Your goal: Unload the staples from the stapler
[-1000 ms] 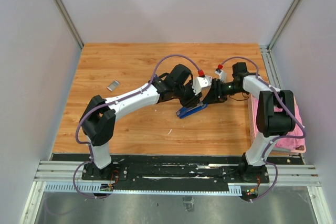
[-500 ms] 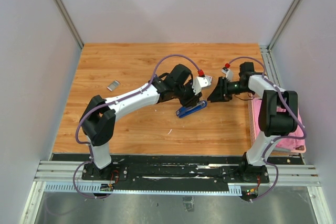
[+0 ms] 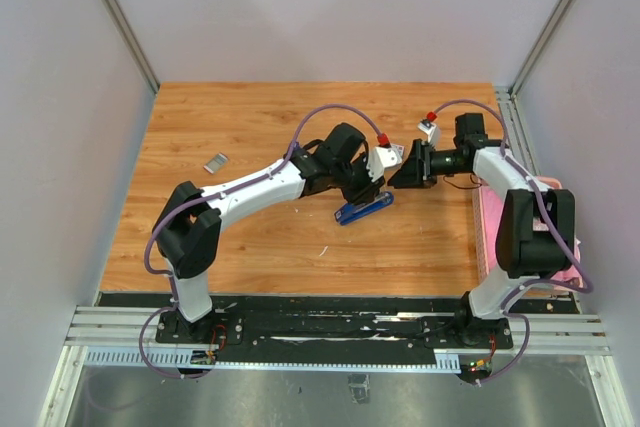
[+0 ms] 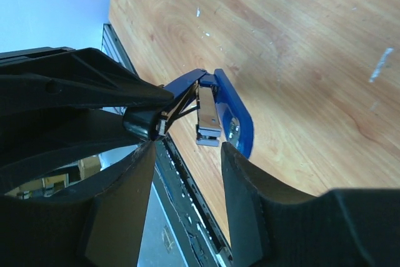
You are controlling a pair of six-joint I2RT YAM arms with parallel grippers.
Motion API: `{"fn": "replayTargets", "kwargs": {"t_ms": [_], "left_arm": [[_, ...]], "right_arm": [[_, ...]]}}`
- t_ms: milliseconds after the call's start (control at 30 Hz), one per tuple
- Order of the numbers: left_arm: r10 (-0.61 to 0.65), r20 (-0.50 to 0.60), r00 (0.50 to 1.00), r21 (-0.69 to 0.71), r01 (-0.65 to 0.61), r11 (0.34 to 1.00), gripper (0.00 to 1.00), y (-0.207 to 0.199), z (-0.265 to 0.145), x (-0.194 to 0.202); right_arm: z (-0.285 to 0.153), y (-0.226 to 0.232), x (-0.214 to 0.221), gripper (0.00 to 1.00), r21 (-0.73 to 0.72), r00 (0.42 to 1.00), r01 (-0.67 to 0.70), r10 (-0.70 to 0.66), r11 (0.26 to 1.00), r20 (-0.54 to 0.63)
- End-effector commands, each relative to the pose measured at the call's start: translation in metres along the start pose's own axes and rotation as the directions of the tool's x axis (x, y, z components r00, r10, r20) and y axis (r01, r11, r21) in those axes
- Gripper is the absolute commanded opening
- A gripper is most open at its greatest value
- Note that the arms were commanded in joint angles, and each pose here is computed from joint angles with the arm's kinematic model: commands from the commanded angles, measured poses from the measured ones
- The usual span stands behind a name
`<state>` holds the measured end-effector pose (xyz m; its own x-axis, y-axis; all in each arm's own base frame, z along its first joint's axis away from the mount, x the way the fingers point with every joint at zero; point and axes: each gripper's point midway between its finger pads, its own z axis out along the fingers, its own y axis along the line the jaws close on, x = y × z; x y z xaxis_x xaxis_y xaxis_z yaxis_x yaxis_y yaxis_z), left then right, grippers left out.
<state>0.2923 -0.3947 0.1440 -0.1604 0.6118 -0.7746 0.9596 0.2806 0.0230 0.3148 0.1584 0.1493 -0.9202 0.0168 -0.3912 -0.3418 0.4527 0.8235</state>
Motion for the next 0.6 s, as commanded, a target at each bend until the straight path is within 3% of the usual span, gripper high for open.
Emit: {"fn": "replayTargets", "kwargs": {"t_ms": [0,567], "left_arm": [[0.045,0.052,0.998,-0.012,-0.044,0.999,0.00,0.000,0.000,-0.021],[0.053,0.049,0.997,-0.025,-0.051,0.998,0.00,0.002,-0.001,-0.021]], "right_arm": [[0.018,0.007,0.014,0.48,-0.027,0.998,0.000,-0.001,1.000,-0.061],[0.034,-0.013,0.029,0.48,-0.004,0.990,-0.070,0.069,0.998,-0.126]]}}
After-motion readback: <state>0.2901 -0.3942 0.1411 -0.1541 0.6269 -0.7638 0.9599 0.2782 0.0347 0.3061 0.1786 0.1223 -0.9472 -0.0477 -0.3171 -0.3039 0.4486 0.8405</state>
